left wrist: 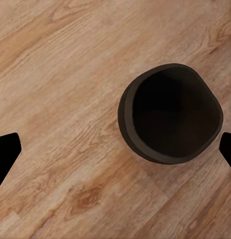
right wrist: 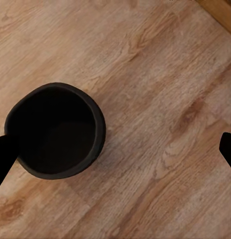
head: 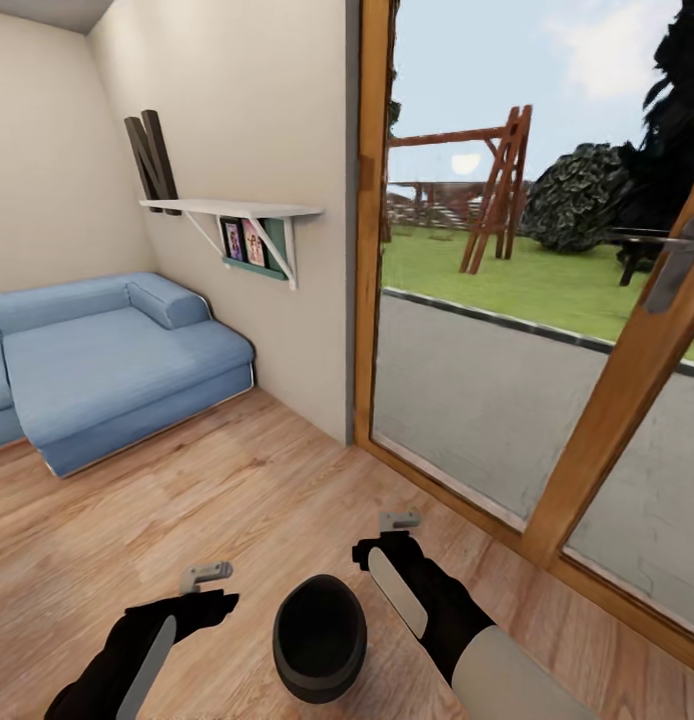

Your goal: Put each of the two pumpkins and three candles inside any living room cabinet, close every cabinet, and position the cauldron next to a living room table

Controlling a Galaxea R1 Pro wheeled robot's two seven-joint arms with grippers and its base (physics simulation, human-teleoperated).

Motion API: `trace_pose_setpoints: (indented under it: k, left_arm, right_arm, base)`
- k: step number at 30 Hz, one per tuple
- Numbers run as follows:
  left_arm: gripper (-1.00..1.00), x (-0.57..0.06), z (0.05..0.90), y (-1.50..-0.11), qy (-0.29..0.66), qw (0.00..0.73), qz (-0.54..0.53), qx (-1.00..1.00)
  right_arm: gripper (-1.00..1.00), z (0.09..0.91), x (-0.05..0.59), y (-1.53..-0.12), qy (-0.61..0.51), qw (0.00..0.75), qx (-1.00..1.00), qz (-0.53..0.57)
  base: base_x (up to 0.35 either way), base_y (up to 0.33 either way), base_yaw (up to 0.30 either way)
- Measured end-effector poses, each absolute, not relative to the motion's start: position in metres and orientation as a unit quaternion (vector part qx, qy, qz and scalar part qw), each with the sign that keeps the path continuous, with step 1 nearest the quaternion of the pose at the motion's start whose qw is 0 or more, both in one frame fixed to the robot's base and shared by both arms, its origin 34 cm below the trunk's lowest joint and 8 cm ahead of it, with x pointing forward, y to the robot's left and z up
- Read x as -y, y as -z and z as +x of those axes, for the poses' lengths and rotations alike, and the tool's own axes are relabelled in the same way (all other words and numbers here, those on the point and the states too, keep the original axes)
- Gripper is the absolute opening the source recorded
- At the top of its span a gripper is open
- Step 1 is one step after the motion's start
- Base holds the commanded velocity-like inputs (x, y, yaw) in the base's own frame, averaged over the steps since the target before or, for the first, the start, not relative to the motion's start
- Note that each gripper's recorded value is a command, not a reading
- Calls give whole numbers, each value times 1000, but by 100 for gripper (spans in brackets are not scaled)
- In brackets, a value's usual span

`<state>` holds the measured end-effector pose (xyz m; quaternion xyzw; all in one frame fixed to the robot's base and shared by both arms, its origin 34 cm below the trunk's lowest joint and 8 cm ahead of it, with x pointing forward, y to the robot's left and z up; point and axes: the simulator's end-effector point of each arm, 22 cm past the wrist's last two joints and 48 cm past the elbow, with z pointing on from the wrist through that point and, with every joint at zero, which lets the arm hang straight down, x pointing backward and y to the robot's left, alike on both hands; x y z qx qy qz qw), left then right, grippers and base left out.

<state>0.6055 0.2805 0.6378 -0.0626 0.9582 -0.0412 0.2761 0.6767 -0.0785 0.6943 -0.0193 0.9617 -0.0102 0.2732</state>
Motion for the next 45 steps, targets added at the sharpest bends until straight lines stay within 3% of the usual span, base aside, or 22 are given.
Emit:
trace_pose_setpoints:
  k: [15,28,33,45]
  left_arm:
    - [100,-279,606,-638,41,277,-62,-958]
    - [100,-279,605,-637,41,276,-62,-958]
    - [100,-246,601,-632,58,268,-49,-960]
    - [100,-236,600,-631,62,266,-42,-961]
  right_arm:
    - [100,678,82,-694,17,275,-961,-20]
    - [100,677,81,-694,14,274,-961,-22]
    - [100,675,81,-692,13,271,-962,-24]
    - [100,663,80,-684,18,240,-970,-42]
  base:
    - [0,0,174]
    - [1,-107,9]
    - [80,-147,0]
    - [85,14,0]
